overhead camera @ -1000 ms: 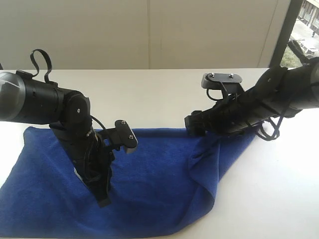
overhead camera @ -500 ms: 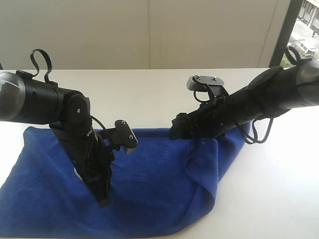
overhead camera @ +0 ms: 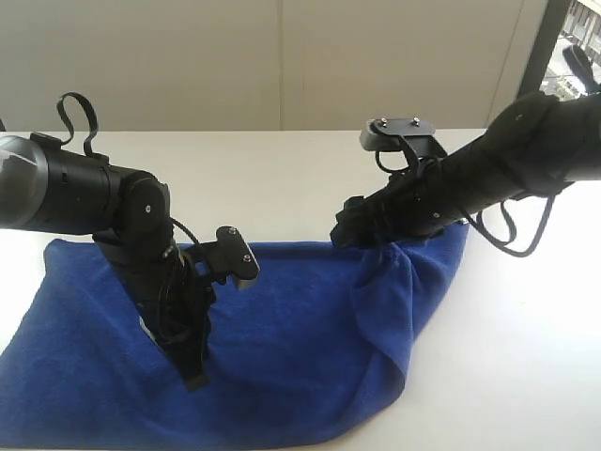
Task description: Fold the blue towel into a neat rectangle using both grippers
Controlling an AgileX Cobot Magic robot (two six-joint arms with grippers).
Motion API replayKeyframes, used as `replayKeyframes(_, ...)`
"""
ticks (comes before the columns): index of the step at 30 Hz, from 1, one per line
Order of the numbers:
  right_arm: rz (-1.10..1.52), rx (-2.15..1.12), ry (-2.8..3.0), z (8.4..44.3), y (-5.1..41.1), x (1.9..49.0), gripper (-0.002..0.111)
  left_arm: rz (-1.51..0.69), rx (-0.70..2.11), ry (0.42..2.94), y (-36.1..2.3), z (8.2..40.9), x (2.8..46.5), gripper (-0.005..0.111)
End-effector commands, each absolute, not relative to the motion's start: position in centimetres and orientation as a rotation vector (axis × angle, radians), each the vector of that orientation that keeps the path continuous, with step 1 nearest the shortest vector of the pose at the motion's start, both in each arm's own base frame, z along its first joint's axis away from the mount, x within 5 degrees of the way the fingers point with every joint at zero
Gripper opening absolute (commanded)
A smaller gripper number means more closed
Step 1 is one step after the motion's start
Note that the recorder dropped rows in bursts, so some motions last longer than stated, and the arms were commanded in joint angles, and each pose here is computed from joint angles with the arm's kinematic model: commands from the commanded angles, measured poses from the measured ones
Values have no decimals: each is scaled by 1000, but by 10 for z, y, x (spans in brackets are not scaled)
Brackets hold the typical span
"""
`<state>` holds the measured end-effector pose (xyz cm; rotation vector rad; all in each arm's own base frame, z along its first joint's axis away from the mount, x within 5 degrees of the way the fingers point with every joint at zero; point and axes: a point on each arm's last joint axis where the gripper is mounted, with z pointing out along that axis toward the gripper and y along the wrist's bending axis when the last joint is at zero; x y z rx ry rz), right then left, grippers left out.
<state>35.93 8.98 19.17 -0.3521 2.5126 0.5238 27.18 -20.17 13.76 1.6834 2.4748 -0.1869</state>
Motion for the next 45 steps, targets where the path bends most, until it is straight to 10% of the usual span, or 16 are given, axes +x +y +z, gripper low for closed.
replayKeyframes(1, 520, -308, 2549, 198, 86, 356, 72, -194, 1720, 2555, -200, 105, 266, 0)
replayKeyframes(45, 455, -27, 2673, 149, 76, 348, 41, -194, 1714, 2551, -200, 105, 267, 0)
